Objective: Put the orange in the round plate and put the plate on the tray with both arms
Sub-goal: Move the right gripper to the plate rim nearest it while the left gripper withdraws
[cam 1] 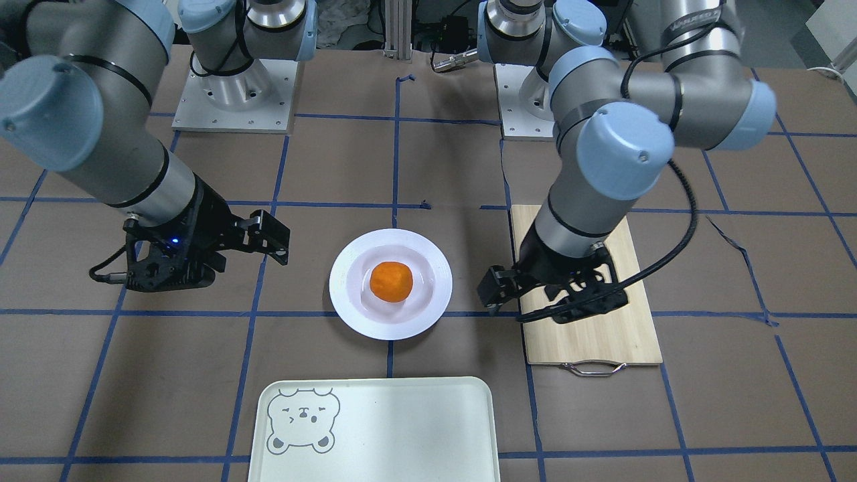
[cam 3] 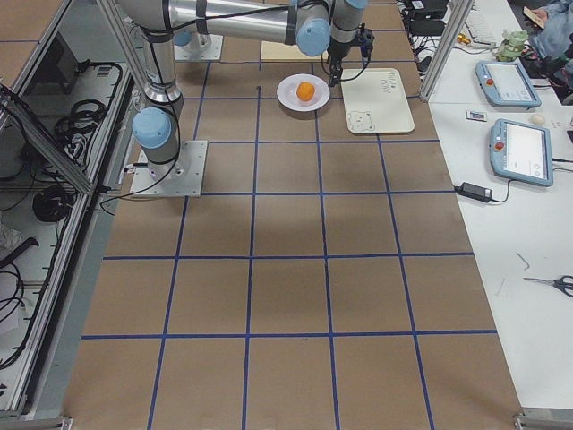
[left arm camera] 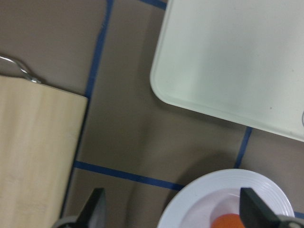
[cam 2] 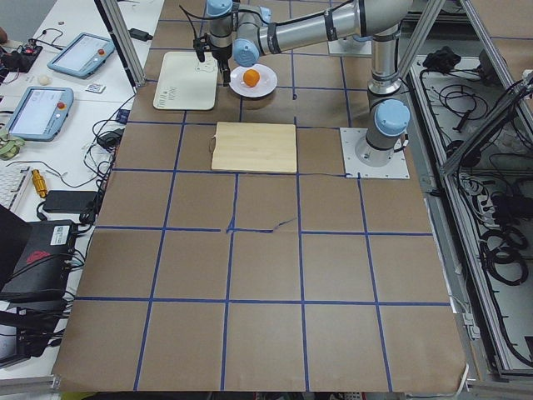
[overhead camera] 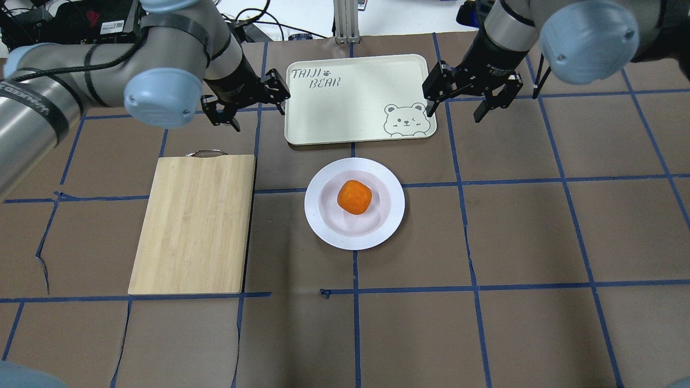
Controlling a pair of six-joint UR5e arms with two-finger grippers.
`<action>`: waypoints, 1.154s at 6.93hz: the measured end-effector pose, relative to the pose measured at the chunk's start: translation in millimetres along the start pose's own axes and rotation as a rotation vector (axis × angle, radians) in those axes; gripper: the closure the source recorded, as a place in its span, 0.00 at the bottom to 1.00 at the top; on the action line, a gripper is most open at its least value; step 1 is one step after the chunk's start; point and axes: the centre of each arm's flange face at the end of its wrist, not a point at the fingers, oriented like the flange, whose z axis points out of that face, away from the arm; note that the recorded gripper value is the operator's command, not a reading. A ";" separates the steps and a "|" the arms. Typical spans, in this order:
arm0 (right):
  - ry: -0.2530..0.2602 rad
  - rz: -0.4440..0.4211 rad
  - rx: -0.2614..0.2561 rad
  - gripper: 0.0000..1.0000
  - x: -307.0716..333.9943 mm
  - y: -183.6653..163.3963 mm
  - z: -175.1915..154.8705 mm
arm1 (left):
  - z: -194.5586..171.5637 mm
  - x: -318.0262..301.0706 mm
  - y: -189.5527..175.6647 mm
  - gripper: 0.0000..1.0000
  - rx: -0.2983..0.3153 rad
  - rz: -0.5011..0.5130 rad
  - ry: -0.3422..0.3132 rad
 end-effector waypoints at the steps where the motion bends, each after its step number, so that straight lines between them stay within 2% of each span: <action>1: -0.050 0.029 0.016 0.00 6.2 9.0 42.5 | -37.0 -24.4 -5.8 0.00 0.031 -0.013 -0.063; 3: -0.098 0.042 0.056 0.00 21.7 38.7 125.2 | -74.6 -62.4 -6.5 0.00 0.048 -0.064 -0.106; 4: -0.130 0.041 0.066 0.00 25.0 51.1 152.4 | -82.6 -78.5 -5.2 0.00 0.039 -0.061 -0.115; 5: -0.167 0.048 0.066 0.00 24.2 58.0 170.3 | -91.0 -91.3 0.2 0.00 0.026 -0.002 -0.122; 6: -0.183 0.059 0.069 0.00 20.1 60.6 180.8 | -100.1 -100.5 7.3 0.00 0.012 0.059 -0.126; 8: -0.194 0.082 0.068 0.00 8.3 63.4 196.9 | -114.0 -110.1 18.2 0.00 0.003 0.113 -0.122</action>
